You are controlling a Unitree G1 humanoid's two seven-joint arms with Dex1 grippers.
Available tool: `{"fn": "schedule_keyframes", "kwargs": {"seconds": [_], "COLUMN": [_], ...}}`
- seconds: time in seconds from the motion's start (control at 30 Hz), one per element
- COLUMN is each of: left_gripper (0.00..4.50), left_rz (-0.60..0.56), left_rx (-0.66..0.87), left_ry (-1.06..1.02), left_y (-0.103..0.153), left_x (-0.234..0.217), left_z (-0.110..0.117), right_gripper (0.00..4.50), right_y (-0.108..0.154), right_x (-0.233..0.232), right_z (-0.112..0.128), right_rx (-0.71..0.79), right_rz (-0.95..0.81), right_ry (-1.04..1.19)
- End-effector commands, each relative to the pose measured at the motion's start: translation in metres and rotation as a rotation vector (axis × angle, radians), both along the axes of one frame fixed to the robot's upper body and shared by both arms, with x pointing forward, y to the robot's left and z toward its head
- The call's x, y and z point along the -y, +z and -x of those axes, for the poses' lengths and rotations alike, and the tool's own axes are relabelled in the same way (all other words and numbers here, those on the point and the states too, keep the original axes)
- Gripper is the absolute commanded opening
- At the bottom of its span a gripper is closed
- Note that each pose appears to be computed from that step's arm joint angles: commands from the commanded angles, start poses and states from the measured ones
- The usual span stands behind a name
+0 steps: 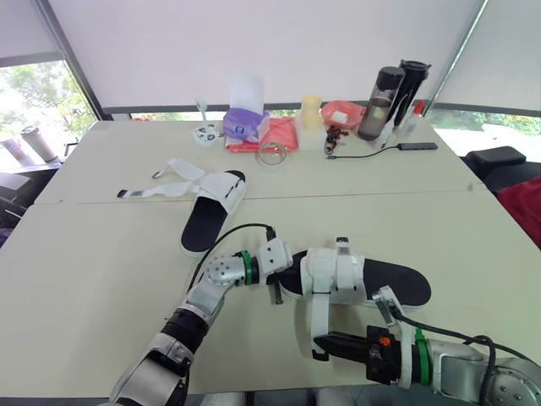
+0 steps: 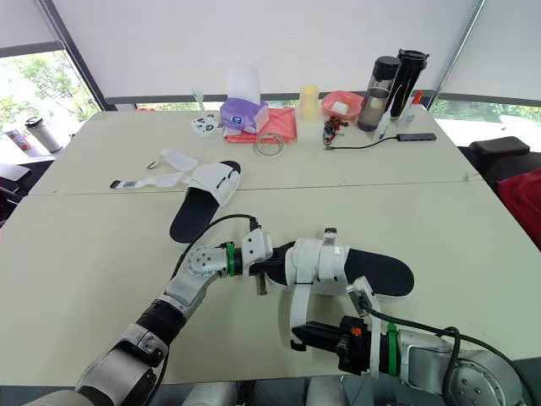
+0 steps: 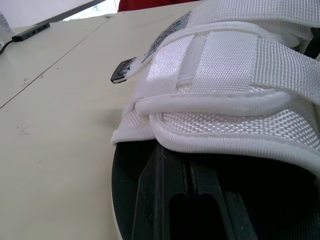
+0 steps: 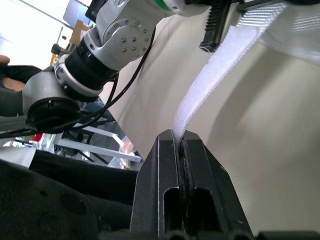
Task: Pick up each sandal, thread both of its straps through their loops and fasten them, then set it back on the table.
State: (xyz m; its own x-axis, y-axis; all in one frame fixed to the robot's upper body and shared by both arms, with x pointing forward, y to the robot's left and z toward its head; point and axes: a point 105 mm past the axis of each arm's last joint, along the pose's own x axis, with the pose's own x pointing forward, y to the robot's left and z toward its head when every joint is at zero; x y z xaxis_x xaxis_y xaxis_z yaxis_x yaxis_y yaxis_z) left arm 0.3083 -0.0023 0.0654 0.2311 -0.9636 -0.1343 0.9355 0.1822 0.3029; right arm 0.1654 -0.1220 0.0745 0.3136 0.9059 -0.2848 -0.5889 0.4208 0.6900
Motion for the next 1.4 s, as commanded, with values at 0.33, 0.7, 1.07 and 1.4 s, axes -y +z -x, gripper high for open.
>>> {"fn": "schedule_keyframes", "kwargs": {"seconds": [0.33, 0.7, 1.07, 1.4], "left_gripper": [0.00, 0.00, 0.00, 0.00], "left_rz": [-0.119, -0.114, -0.115, -0.120], "left_rx": [-0.105, -0.104, -0.100, -0.100], "left_ry": [0.024, 0.043, 0.048, 0.035], "left_y": [-0.038, -0.038, -0.039, -0.039], "left_x": [-0.009, -0.011, -0.011, -0.010], "left_z": [0.003, 0.001, 0.001, 0.001], "right_gripper": [0.05, 0.60, 3.81, 3.81], "right_y": [0.083, 0.083, 0.092, 0.111], "right_x": [-0.007, 0.013, 0.020, 0.002], "right_z": [-0.047, -0.108, -0.111, -0.093], "right_rx": [0.196, 0.054, 0.276, 0.709], "right_rz": [-0.263, -0.331, -0.095, 0.178], "right_ry": [-0.082, -0.411, -0.401, -0.089]}}
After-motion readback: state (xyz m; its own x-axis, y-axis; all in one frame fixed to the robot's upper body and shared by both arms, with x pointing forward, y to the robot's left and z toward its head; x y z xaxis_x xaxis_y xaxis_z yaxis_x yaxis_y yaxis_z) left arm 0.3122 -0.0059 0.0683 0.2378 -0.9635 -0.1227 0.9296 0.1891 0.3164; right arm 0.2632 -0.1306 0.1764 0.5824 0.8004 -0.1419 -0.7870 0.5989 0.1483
